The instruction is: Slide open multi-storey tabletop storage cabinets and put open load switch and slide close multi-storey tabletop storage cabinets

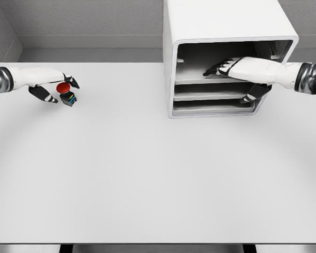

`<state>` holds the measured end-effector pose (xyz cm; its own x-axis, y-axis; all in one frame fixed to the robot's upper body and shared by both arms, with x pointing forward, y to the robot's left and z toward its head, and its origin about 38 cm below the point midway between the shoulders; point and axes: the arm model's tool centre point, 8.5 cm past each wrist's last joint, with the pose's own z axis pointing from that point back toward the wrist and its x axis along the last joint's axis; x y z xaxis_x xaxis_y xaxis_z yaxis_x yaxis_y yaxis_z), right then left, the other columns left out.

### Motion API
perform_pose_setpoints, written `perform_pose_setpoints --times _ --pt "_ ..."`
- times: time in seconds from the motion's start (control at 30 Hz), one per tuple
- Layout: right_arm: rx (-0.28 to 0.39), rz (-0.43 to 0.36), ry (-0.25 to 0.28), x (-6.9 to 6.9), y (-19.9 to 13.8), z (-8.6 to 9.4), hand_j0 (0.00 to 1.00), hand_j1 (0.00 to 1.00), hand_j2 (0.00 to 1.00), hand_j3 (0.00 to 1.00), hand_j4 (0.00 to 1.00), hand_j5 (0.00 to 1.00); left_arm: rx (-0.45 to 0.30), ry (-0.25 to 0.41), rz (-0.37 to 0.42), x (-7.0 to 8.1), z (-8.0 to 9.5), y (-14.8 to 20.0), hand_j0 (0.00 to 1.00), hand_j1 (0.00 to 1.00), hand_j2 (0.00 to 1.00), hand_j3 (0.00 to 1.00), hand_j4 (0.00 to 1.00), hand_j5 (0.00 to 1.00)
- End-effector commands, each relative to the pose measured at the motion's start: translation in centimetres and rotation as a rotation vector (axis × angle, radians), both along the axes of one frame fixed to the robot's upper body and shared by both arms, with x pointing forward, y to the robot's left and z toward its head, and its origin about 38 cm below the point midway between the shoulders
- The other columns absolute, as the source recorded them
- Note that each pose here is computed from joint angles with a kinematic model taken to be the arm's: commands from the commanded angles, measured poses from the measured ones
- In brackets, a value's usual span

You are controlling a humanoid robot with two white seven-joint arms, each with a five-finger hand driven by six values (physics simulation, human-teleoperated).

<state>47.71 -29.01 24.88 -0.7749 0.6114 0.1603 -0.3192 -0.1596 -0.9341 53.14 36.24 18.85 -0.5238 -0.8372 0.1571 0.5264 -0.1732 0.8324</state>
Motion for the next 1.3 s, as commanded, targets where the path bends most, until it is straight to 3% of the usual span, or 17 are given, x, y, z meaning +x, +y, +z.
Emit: perform_pose_setpoints --times 0.0,0.1,0.37,0.57,0.7,0.9,1.07,1.17,1.27 --pt "0.003 0.033 -0.023 -0.5 0.9 0.9 1.0 1.0 1.0 1.0 1.0 1.0 -0.003 -0.001 0.001 0.1 0.0 -0.1 0.71 0.71 0.71 0.71 0.71 0.71" --pt "-0.021 0.053 -0.03 -1.7 0.6 0.9 1.0 1.0 1.0 1.0 1.0 1.0 0.006 -0.001 -0.001 0.1 0.0 -0.1 0.65 0.65 0.65 0.65 0.65 0.65" --pt "-0.035 0.072 -0.021 -2.1 1.1 0.5 1.0 1.0 1.0 1.0 1.0 1.0 0.008 -0.002 -0.013 0.0 0.0 -0.5 0.45 0.45 0.45 0.45 0.45 0.45" --pt "-0.074 0.113 -0.023 -3.9 1.1 0.2 1.0 1.0 1.0 1.0 1.0 1.0 0.008 -0.004 -0.015 0.0 0.1 -0.5 0.45 0.45 0.45 0.45 0.45 0.45" --pt "-0.069 0.105 -0.028 -4.4 0.5 0.4 1.0 1.0 1.0 1.0 1.0 1.0 0.005 -0.007 -0.013 0.1 0.2 -0.5 0.42 0.42 0.42 0.42 0.42 0.42" --pt "-0.07 0.076 -0.058 -5.2 -1.3 1.8 1.0 1.0 1.0 1.0 1.0 1.0 -0.019 -0.053 -0.014 0.3 2.2 -0.3 0.39 0.39 0.39 0.39 0.39 0.39" --pt "-0.084 0.065 -0.061 -5.6 -2.1 2.0 1.0 1.0 1.0 1.0 1.0 1.0 -0.019 -0.111 -0.124 -0.4 4.2 -3.0 0.39 0.39 0.39 0.39 0.39 0.39" --pt "-0.034 0.059 -0.073 -5.4 -2.1 3.0 1.0 1.0 1.0 1.0 1.0 1.0 -0.016 -0.139 -0.171 -0.9 5.3 -4.1 0.39 0.39 0.39 0.39 0.39 0.39" --pt "-0.031 0.089 -0.049 -5.4 -0.9 1.9 1.0 1.0 1.0 1.0 1.0 1.0 -0.009 -0.173 -0.228 -1.6 6.5 -5.2 0.39 0.39 0.39 0.39 0.39 0.39"
